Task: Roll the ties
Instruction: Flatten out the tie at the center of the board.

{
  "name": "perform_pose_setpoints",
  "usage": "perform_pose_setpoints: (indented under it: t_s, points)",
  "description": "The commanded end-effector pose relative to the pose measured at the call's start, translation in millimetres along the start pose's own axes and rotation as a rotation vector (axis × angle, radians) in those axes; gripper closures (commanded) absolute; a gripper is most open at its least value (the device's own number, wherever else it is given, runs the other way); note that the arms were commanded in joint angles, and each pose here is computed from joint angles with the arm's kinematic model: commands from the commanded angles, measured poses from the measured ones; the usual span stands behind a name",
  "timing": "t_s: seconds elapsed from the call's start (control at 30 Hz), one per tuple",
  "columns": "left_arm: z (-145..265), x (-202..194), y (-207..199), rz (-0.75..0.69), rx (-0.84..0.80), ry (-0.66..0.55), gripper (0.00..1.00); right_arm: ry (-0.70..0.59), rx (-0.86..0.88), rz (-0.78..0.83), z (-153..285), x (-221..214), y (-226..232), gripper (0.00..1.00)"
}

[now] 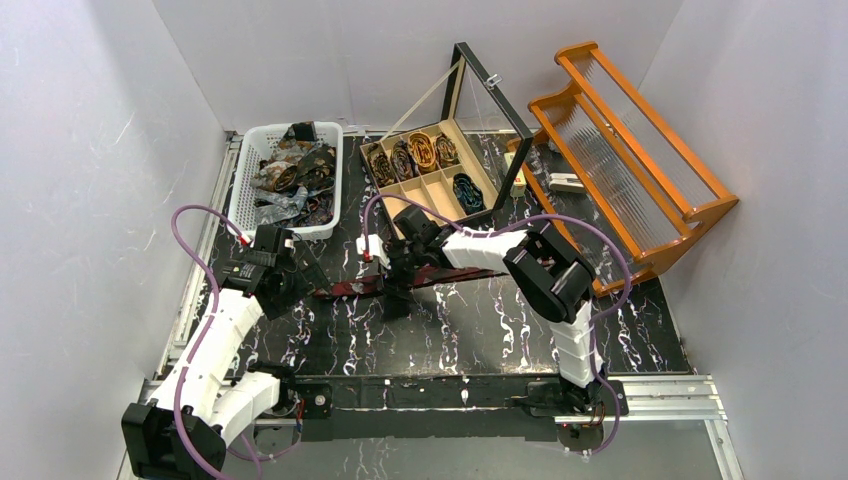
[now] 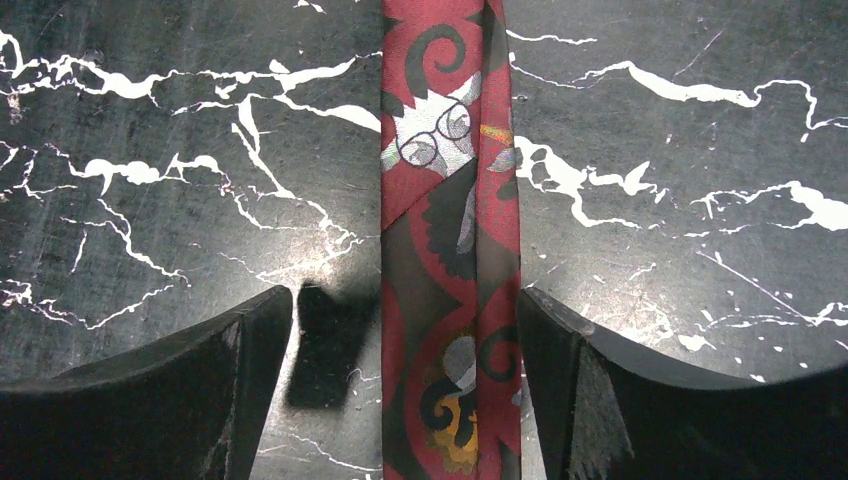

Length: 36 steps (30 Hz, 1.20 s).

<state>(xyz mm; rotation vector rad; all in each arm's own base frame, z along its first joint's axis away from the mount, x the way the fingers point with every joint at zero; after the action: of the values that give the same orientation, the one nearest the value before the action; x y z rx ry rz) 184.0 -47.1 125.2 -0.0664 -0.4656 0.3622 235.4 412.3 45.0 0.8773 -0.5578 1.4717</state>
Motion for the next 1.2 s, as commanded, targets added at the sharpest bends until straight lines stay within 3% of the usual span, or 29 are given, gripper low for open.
perform_pose_setpoints:
  t_s: [0.0, 0.4, 0.57, 0.63, 0.93, 1.13, 1.17]
  points:
    - [4.8, -2.8, -0.4, -0.015, -0.01, 0.012, 0.02, -0.067, -0.054, 0.069, 15.6, 29.1, -4.4, 0.09]
    - [-0.1, -6.6, -2.9, -0.017, -0.026, 0.03, 0.02, 0.015, 0.002, -0.08, -1.2, -12.5, -15.1, 0.09]
    - [-2.9, -10.0, -3.3, -0.006, -0.03, 0.04, 0.02, 0.128, 0.084, -0.175, -3.8, -41.5, -1.3, 0.23]
    - [-4.3, -11.8, -4.0, 0.001, -0.036, 0.044, 0.02, 0.157, 0.095, -0.187, -0.2, -52.6, 7.1, 0.34]
    - [-10.2, -19.3, -11.4, 0.049, -0.084, 0.064, 0.02, 0.176, 0.126, -0.179, 30.2, -79.9, 55.2, 0.56]
    - [-13.3, -30.0, -22.3, 0.084, -0.16, 0.108, 0.02, 0.182, 0.119, -0.195, 39.0, -86.8, 67.4, 0.6]
    - [-14.0, -31.8, -24.3, 0.086, -0.174, 0.116, 0.02, 0.181, 0.117, -0.202, 39.8, -86.4, 67.9, 0.57]
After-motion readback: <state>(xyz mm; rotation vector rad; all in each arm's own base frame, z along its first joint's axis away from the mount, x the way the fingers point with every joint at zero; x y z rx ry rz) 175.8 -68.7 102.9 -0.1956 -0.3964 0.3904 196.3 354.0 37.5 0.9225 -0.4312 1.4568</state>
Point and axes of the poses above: each gripper's point midway between its finger pads, its own z axis back along the fingers, its own y axis along the line the jaws close on, x = y × z, the point moved 2 cm from there along z, back along the fingers, and after that the axes turned 10 degrees about -z, right-handed, at the moved point
